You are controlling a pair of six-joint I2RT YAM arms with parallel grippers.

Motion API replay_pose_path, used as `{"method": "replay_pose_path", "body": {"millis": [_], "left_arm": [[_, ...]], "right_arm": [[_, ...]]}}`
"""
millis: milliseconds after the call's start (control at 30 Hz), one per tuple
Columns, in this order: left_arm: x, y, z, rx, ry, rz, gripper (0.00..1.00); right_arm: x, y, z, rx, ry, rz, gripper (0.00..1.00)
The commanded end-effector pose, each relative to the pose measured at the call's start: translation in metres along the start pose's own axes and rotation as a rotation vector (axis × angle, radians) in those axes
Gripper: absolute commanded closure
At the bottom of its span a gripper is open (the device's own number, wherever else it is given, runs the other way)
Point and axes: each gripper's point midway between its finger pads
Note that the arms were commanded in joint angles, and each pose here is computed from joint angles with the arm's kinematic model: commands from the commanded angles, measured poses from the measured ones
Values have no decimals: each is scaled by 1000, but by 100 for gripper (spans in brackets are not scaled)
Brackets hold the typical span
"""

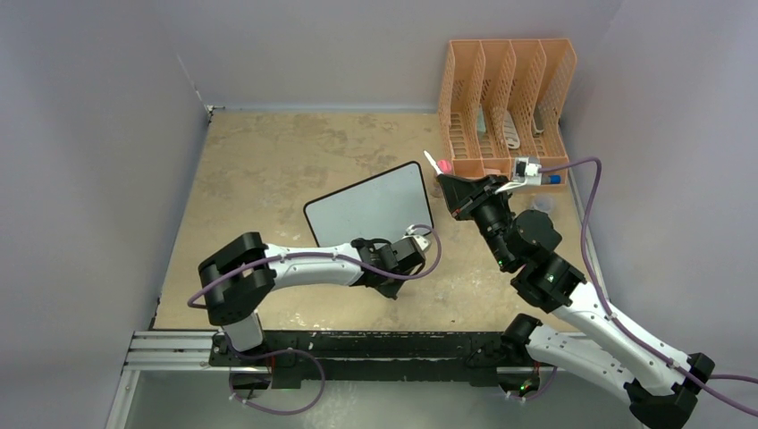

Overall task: Write a sentence on the whiteboard
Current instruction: Place the pen cap at the center of the board.

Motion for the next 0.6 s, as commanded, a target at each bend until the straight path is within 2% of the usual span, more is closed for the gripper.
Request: {"method": "replay_pose_path", "body": {"millis": [0, 367, 567], "left_arm": [[-7, -3, -1, -27, -16, 9, 97], [-13, -3, 9, -31, 28, 7, 85], [-7, -3, 6, -23, 15, 9, 74]], "right_arm": [[0, 3, -12, -4, -45, -4, 100], [-2, 1, -11, 11, -50, 5, 100], [-2, 1, -9, 11, -41, 2, 100]]}}
Point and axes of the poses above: each gripper's point midway between its finger pads, its own x axis back along the fingers, its own y axis along the line the jaws close on, z = x × y, and after that the axes turned 10 degrees about -x, right-handed
